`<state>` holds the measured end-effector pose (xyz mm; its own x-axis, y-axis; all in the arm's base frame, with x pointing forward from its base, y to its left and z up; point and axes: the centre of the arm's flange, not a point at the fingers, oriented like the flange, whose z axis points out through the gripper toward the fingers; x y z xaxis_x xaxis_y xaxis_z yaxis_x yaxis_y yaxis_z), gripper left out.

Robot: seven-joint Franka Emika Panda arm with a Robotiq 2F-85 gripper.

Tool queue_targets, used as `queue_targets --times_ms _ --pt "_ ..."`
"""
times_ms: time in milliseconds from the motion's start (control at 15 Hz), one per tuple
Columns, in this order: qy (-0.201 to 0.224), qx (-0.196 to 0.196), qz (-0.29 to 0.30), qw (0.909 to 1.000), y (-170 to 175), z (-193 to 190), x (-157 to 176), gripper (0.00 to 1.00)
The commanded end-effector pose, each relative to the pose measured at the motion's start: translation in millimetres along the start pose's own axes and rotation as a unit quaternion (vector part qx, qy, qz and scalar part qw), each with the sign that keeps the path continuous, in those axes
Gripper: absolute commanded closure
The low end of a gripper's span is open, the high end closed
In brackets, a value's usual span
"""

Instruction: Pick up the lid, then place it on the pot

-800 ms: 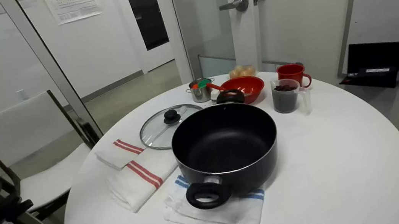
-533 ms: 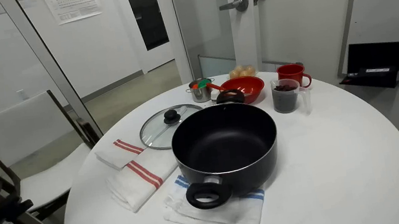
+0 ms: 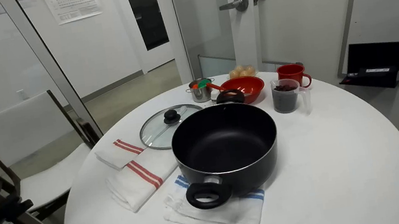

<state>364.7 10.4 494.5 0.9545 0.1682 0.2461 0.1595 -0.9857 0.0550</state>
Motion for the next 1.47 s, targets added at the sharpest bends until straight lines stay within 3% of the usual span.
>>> queue_targets --times_ms 0,267,733,1400 --pt "0.000 0.000 0.000 1.0000 0 0 0 0.00" --pt "-0.004 0.002 -0.006 1.0000 1 5 3 0.00" --pt "-0.056 0.045 -0.084 0.9939 -4 72 36 0.00" --pt "-0.136 0.106 -0.186 0.9672 -27 203 114 0.00"
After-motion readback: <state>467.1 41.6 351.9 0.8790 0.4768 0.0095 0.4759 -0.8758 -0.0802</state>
